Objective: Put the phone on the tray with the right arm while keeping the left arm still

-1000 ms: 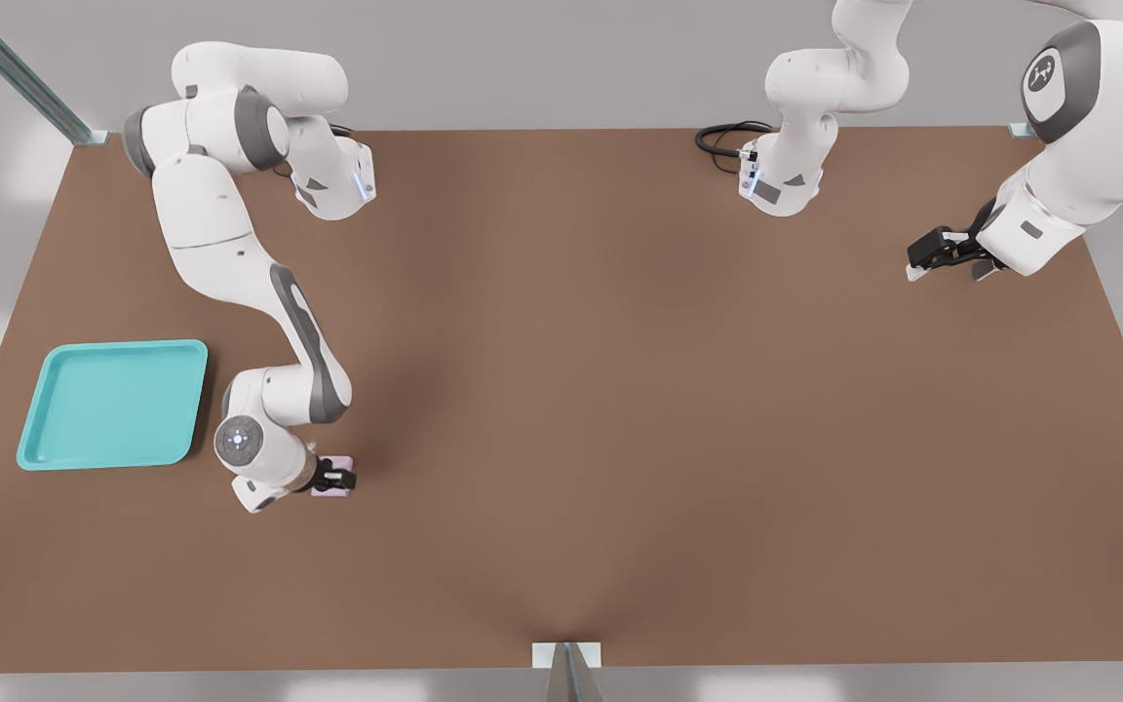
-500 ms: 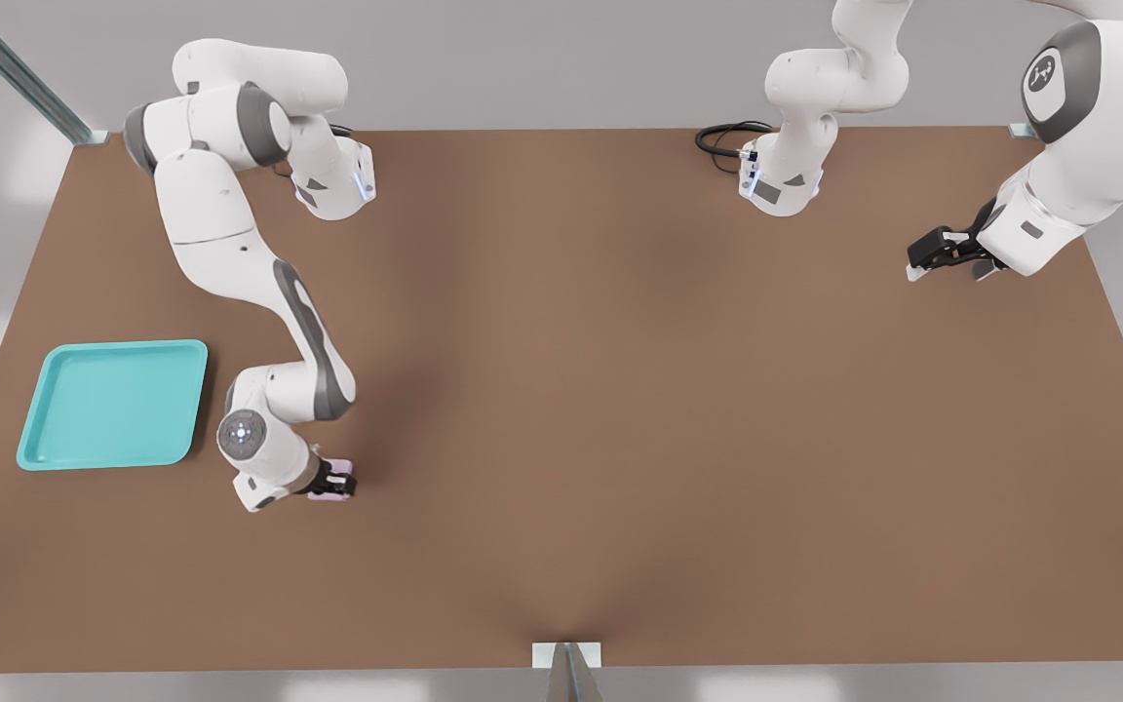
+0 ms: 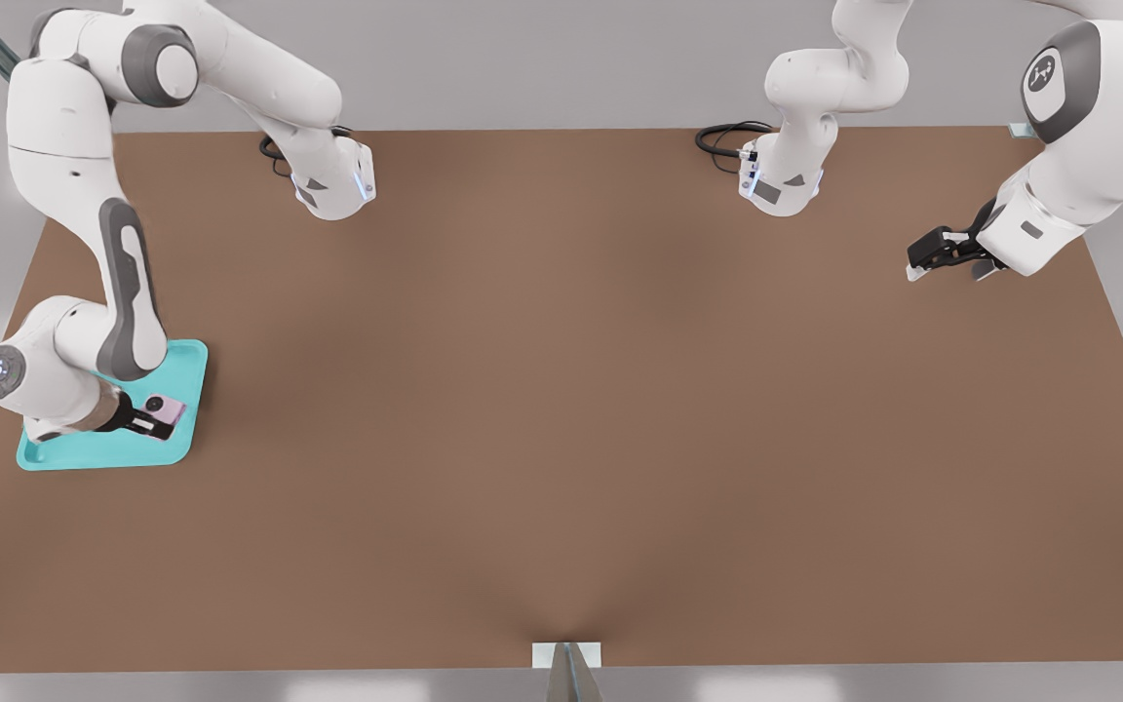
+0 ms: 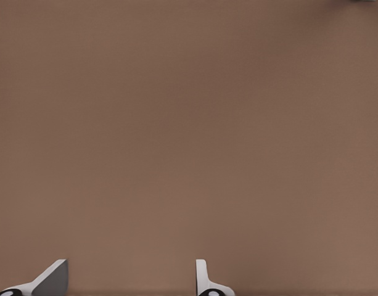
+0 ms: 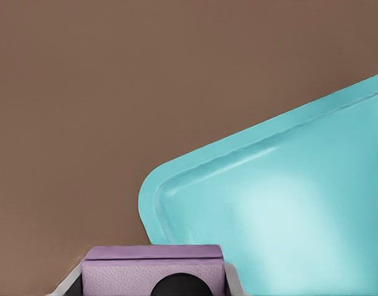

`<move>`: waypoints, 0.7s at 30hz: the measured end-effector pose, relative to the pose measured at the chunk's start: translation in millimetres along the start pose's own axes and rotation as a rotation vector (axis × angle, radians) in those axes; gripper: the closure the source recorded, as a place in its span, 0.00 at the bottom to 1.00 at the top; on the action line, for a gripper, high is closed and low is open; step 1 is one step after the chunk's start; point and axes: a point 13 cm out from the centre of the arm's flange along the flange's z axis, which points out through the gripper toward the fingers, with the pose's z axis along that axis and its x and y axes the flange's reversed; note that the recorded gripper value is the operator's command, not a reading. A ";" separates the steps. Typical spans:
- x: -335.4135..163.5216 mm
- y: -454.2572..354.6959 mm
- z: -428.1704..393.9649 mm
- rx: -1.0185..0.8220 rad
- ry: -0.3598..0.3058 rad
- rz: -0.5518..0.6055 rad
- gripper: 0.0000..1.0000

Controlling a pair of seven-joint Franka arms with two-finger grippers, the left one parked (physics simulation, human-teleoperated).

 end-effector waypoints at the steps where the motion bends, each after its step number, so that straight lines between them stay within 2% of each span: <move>1: 2.2 -22.8 9.4 -0.005 0.011 0.007 0.27; 3: 6.9 -58.0 28.9 -0.016 0.029 0.006 0.26; 4: 8.2 -65.9 35.3 -0.020 0.033 -0.008 0.22; 5: 8.6 -69.4 39.3 -0.021 0.035 -0.028 0.00; 9: -4.1 -72.2 31.0 -0.018 0.003 -0.112 0.00; 10: -19.2 -62.8 6.5 -0.018 -0.042 -0.145 0.00; 13: -93.9 36.6 -170.7 -0.029 -0.299 -0.324 0.00; 14: -91.9 89.9 -223.0 -0.024 -0.347 -0.407 0.00; 16: -35.0 196.0 -326.5 0.010 -0.405 -0.562 0.00; 18: 31.2 239.0 -367.4 0.062 -0.376 -0.618 0.00; 21: 56.2 240.0 -361.1 0.053 -0.280 -0.585 0.00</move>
